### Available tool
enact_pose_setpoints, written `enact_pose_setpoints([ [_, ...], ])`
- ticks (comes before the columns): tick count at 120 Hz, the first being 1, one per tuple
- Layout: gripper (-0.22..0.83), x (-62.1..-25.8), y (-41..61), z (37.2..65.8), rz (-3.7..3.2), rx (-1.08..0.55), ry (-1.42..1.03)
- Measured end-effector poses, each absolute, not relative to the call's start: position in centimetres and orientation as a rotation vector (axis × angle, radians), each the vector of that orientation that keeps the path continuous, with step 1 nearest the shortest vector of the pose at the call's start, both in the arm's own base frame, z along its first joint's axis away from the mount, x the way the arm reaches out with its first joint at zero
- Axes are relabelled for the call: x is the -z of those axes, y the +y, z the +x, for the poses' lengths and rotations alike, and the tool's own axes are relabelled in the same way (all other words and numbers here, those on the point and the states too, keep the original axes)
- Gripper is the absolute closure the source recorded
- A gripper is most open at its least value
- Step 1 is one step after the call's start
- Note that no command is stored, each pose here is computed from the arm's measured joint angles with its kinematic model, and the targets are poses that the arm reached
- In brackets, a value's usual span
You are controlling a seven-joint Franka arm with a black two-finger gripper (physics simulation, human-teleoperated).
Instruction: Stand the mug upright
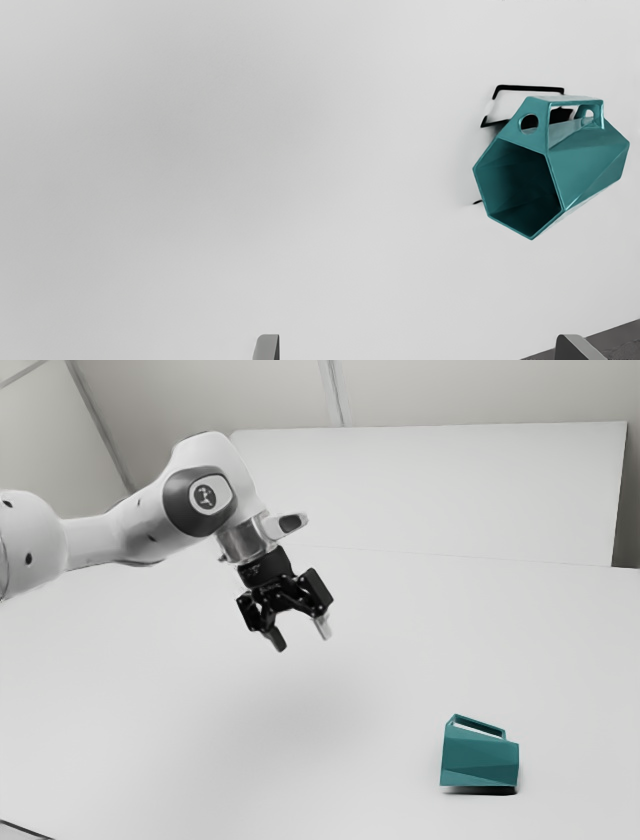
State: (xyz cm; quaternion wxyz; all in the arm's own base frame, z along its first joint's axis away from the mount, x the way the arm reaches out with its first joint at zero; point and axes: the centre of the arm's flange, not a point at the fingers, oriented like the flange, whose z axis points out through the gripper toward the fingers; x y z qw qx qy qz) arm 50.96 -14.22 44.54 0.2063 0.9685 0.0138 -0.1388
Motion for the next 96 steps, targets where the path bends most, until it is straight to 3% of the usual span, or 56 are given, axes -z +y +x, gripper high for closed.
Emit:
enact_pose_setpoints([
  [29,0.00,-38.8,-18.0,50.9,2.530,0.502,0.205],
  [96,0.00,-32.0,-28.3,48.6,2.307,0.682,0.350],
])
